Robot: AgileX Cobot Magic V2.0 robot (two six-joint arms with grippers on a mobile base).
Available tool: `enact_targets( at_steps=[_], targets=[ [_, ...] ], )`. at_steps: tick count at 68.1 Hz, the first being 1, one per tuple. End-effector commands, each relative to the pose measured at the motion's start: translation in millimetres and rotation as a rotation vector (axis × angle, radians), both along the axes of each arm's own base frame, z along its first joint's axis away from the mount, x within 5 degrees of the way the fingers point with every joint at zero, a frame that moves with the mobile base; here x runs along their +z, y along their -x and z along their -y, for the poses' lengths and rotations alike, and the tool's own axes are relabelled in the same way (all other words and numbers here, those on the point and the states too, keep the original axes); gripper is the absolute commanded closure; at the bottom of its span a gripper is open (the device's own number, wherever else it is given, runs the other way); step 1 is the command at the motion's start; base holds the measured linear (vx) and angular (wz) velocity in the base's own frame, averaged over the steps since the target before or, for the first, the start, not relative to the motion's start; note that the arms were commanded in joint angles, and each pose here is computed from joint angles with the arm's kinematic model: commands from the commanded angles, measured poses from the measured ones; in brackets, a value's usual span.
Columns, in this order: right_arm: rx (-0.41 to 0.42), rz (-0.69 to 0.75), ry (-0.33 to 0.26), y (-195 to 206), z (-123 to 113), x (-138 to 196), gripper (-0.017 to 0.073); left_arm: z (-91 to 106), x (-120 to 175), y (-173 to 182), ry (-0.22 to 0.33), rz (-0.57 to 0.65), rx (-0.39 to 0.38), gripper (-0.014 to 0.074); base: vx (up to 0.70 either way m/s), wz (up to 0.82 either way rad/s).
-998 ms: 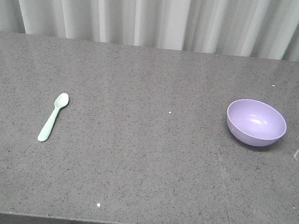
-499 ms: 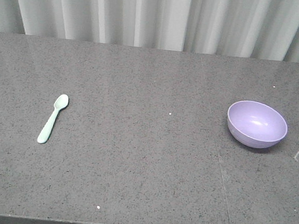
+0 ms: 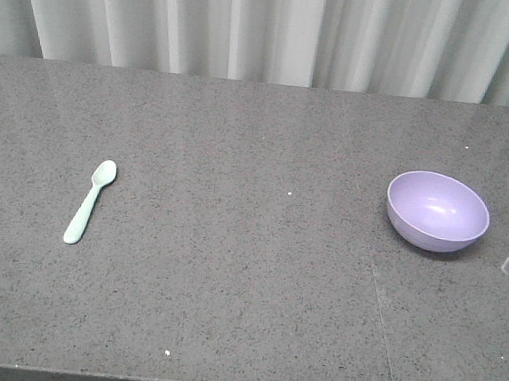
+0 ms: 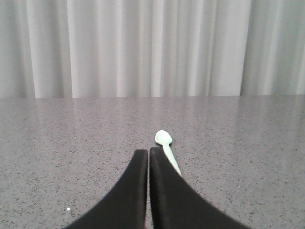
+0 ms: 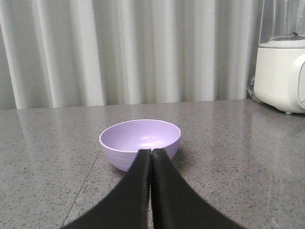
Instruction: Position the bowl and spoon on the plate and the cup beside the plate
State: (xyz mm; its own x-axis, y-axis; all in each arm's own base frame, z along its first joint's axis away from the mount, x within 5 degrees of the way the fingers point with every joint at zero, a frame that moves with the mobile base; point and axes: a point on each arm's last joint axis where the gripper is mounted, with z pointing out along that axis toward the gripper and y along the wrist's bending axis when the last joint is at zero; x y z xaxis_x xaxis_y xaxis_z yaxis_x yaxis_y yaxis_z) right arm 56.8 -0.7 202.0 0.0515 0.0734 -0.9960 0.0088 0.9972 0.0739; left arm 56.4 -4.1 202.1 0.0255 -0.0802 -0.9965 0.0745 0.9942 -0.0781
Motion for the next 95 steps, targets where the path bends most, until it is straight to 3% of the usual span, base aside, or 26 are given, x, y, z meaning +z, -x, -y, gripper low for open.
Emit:
enact_targets(
  at_steps=[1, 56, 72, 82, 95],
  targets=[
    [-0.008, 0.074, 0.014, 1, 0, 5, 0.0570, -0.3, 14, 3, 0.014, 0.107, 0.001, 0.0600, 0.00, 0.00],
    [-0.010, 0.092, 0.033, 1, 0, 8, 0.0570, -0.4, 19, 4, 0.014, 0.113, 0.001, 0.0600, 0.00, 0.00],
    [-0.011, 0.124, 0.045, 2, 0, 37, 0.0570, -0.7, 60, 10, 0.016, 0.138, 0.000, 0.0600, 0.00, 0.00],
    [-0.015, 0.090, 0.092, -5, 0, 73, 0.0570, 0.1, 97, 2, 0.008, 0.029, -0.002, 0.0600, 0.00, 0.00],
    [-0.007, -0.084, 0.095, -25, 1, 129, 0.0570, 2.0, 158, -21, -0.006, -0.162, -0.005, 0.0600, 0.00, 0.00]
  ],
)
